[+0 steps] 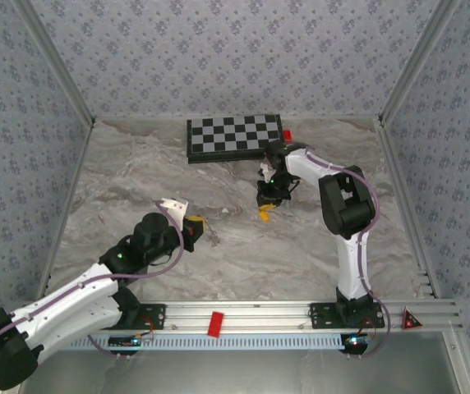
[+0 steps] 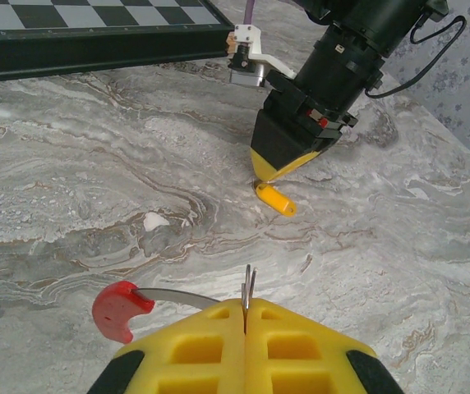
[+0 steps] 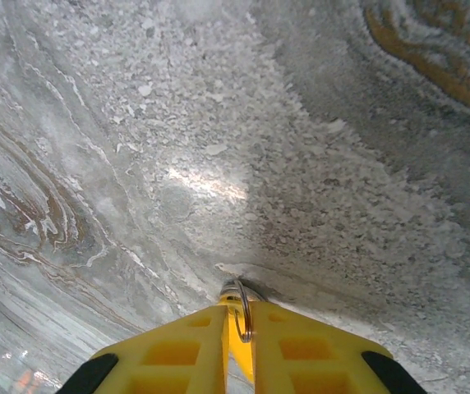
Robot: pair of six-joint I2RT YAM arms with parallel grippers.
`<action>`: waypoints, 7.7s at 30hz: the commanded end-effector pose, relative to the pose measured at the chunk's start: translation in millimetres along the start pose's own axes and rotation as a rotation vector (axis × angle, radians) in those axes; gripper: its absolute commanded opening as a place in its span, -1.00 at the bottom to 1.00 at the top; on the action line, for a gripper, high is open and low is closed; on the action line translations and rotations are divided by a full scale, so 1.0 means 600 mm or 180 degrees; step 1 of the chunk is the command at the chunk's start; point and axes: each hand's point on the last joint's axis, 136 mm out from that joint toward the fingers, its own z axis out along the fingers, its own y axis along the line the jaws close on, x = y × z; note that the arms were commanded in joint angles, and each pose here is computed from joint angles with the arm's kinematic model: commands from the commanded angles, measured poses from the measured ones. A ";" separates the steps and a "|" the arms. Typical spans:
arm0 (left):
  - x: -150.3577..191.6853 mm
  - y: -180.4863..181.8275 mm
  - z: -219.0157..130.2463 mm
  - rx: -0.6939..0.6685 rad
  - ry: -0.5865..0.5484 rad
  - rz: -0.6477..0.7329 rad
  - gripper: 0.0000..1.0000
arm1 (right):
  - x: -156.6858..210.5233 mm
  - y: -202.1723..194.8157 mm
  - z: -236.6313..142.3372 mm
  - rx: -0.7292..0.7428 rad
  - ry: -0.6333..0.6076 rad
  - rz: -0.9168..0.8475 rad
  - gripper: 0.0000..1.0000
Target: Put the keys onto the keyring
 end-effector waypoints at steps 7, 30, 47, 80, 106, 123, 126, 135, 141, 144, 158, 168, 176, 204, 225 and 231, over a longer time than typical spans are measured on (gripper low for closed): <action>-0.032 -0.014 -0.009 0.0106 -0.0217 0.0011 -1.00 | 0.008 0.004 0.015 0.0025 0.0196 -0.0043 -0.68; -0.032 -0.013 -0.009 0.0101 -0.0222 0.0010 -1.00 | 0.006 0.007 0.001 -0.0056 0.0128 -0.0027 -0.67; -0.031 -0.013 -0.008 0.0103 -0.0218 0.0010 -1.00 | 0.007 0.006 0.001 -0.0088 0.0117 -0.0024 -0.79; -0.082 -0.062 0.024 0.0323 -0.0162 0.0186 -1.00 | 0.047 0.071 -0.221 0.0282 -0.2202 -0.0830 -1.00; -0.143 -0.141 0.052 0.0469 -0.0238 0.0736 -1.00 | 0.174 0.110 -0.364 -0.0207 -0.3903 -0.1561 -1.00; -0.153 -0.166 0.089 0.0545 -0.0064 0.0945 -1.00 | 0.176 0.089 -0.355 -0.0525 -0.3979 -0.1626 -1.00; -0.152 -0.163 0.092 0.0523 -0.0139 0.0968 -1.00 | 0.176 0.090 -0.352 -0.0584 -0.3984 -0.1647 -1.00; -0.155 -0.183 0.085 0.0722 -0.0182 0.1221 -1.00 | 0.195 0.110 -0.350 -0.0762 -0.3930 -0.1852 -1.00; -0.160 -0.197 0.070 0.0875 -0.0292 0.1519 -1.00 | 0.215 0.117 -0.351 -0.0704 -0.4045 -0.2012 -1.00; -0.158 -0.206 0.062 0.0986 -0.0365 0.1624 -1.00 | 0.226 0.125 -0.351 -0.0657 -0.4119 -0.2165 -1.00; -0.141 -0.236 0.047 0.1387 -0.0320 0.1830 -1.00 | 0.241 0.182 -0.353 -0.0490 -0.4449 -0.2926 -1.00; -0.132 -0.233 0.043 0.1353 -0.0269 0.1982 -1.00 | 0.249 0.198 -0.356 -0.0387 -0.4544 -0.3227 -1.00; -0.133 -0.235 0.039 0.1361 -0.0287 0.2016 -1.00 | 0.255 0.208 -0.355 -0.0350 -0.4593 -0.3389 -1.00; -0.139 -0.231 0.048 0.1272 -0.0318 0.2076 -1.00 | 0.233 0.195 -0.359 -0.0135 -0.4610 -0.3153 -1.00; -0.131 -0.237 0.054 0.1367 -0.0266 0.2121 -1.00 | 0.233 0.218 -0.349 -0.0141 -0.4521 -0.3500 -1.00; -0.128 -0.237 0.058 0.1370 -0.0191 0.2071 -1.00 | 0.240 0.225 -0.349 -0.0152 -0.4562 -0.3624 -1.00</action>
